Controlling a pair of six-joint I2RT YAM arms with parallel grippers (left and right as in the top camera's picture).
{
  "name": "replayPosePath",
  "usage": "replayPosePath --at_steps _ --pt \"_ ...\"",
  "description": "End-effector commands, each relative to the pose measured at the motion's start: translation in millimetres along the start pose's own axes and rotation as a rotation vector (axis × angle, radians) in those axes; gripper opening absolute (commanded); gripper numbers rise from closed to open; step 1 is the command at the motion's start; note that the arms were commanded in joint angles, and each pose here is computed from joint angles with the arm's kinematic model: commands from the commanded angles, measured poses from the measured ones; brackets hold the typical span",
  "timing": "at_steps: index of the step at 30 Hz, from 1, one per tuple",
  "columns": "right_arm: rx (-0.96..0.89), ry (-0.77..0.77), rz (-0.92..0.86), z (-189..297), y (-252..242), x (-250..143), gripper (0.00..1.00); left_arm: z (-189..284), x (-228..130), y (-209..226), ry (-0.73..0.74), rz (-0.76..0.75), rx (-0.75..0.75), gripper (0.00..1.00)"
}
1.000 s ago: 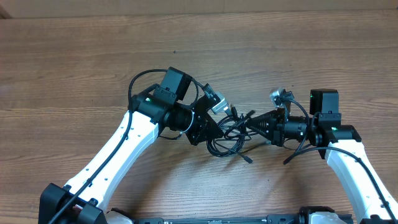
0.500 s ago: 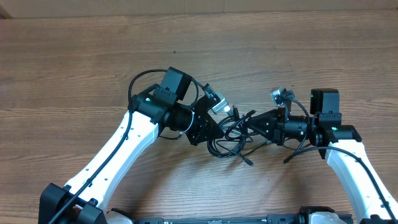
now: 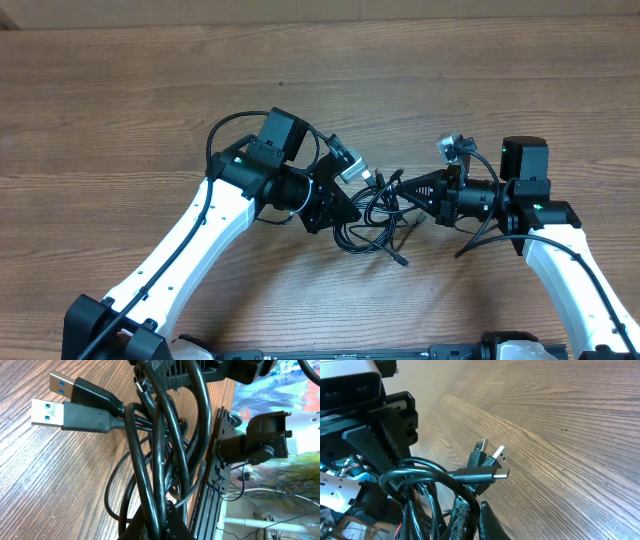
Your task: Untangle cables
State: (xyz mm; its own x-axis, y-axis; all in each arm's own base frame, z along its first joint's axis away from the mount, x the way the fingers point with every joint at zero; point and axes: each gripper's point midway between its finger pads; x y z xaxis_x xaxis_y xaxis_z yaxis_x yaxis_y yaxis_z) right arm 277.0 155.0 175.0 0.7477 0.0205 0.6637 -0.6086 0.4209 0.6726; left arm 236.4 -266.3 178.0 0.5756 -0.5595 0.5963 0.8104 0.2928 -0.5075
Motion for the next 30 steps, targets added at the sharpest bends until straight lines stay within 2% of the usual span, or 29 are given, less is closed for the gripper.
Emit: replayPosePath --at_steps 1,8,10,14,19,24,28,30 --pt "0.006 -0.001 0.000 -0.5 1.9 3.0 0.04 2.3 6.7 -8.9 -0.023 -0.012 -0.031 0.04" --pt "0.006 -0.006 -0.010 -0.5 1.9 4.7 0.06 2.3 6.5 -8.1 -0.021 -0.012 -0.026 0.04" --pt "0.007 -0.005 -0.011 -0.6 2.0 4.7 0.34 2.3 7.3 -8.0 -0.024 -0.015 -0.026 0.04" --pt "0.007 -0.009 -0.005 -0.6 2.0 5.8 0.40 2.5 11.9 -9.4 -0.043 -0.013 -0.037 0.04" --pt "0.006 -0.014 0.005 -0.5 1.8 7.5 0.38 2.8 15.5 -11.6 -0.057 -0.009 -0.052 0.04" --pt "0.006 -0.018 0.015 -0.5 1.7 9.0 0.28 2.4 16.3 -14.7 -0.061 -0.012 -0.067 0.04" --pt "0.005 -0.021 0.021 -0.4 1.7 10.0 0.04 1.2 16.5 -15.9 -0.059 -0.017 -0.069 0.04" --pt "0.006 -0.020 0.020 -0.5 1.9 9.9 0.04 1.1 16.1 -14.6 -0.057 -0.017 -0.061 0.04"
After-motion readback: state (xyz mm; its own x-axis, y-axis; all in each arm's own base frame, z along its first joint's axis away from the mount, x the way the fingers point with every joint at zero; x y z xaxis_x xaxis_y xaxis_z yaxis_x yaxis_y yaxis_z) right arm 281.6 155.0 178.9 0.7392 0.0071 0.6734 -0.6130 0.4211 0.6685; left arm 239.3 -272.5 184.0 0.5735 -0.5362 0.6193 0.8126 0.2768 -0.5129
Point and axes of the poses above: each gripper's point midway between its finger pads, its own z axis back along the fingers, its own y axis along the line the jaws close on, x = y × z, and after that the axes turned 5 degrees about -z, right-handed
